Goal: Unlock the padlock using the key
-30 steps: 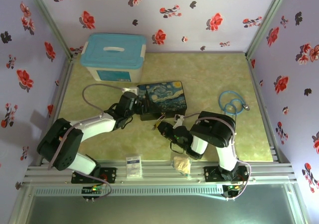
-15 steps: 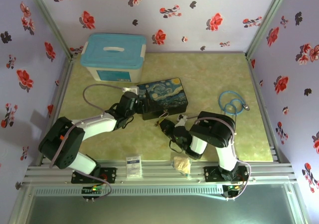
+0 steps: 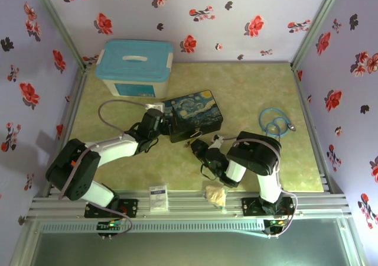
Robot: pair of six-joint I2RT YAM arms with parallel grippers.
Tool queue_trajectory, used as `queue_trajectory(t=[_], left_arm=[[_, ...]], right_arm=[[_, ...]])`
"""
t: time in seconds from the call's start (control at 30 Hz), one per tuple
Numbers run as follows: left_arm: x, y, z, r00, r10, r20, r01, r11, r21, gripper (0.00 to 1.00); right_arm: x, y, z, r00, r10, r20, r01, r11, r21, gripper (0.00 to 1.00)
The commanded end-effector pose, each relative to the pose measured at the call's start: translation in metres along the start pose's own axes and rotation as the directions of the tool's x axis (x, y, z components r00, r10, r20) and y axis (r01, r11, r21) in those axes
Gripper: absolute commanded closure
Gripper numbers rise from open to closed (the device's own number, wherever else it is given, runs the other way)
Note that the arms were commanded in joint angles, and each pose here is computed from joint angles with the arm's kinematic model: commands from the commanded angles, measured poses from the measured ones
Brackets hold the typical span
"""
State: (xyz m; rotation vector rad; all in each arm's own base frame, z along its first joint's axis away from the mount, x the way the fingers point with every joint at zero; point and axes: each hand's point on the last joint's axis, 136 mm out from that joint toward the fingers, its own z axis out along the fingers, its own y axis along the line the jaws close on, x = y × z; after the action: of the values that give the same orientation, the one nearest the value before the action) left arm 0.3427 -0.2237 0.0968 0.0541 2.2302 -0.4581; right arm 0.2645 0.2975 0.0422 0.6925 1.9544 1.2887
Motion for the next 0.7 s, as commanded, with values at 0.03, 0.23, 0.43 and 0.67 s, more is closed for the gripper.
queue_trajectory(t=[0.03,0.23,0.43,0.67], left_arm=[[0.039,0.027,0.004,0.99,0.04,-0.135,-0.053,0.994,-0.095,0.43],[0.036,0.026,0.005,0.99,0.047,-0.134,-0.06,0.994,-0.093,0.43],[0.036,0.023,0.006,0.99,0.045,-0.135,-0.056,0.995,-0.082,0.43],[0.035,0.024,0.006,0.99,0.044,-0.133,-0.055,0.995,-0.082,0.43]], right_arm=[[-0.015,0.004,-0.002,0.999,-0.012,0.043,0.012,1.0,0.0,1.0],[-0.024,0.001,-0.005,0.997,0.031,0.065,-0.031,0.999,0.006,1.0],[-0.025,-0.002,-0.006,0.999,0.008,0.054,-0.008,1.0,0.013,1.0],[-0.036,-0.002,-0.011,0.998,-0.005,0.066,0.004,1.0,0.013,1.0]])
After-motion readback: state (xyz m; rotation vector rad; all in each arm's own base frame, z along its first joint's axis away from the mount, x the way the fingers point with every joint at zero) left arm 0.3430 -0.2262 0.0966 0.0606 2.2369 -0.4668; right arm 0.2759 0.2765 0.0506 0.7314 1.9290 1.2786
